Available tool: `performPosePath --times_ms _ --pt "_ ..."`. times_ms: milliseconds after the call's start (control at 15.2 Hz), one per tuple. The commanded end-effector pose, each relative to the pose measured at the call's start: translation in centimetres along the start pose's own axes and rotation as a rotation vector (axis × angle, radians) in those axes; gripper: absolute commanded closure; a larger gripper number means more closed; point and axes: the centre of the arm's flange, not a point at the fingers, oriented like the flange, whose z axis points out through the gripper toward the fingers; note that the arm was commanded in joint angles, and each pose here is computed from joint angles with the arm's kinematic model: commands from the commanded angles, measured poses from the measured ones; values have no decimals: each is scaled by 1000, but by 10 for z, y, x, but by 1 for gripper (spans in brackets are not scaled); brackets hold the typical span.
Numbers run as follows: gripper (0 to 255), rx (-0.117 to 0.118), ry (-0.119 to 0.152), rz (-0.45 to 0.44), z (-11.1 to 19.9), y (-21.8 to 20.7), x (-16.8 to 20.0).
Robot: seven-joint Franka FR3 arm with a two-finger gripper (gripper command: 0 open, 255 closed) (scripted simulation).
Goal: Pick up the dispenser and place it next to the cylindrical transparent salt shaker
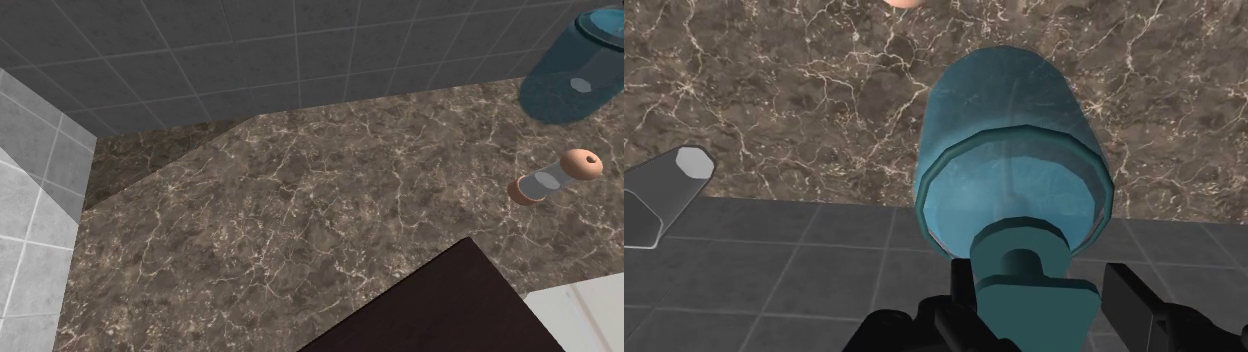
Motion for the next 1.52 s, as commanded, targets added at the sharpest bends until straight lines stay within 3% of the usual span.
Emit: performPosePath --times_ms 0,1452 --pt "255 -1 2 0 11 0 -4" --pt "255 -1 2 0 122 -1 -38"
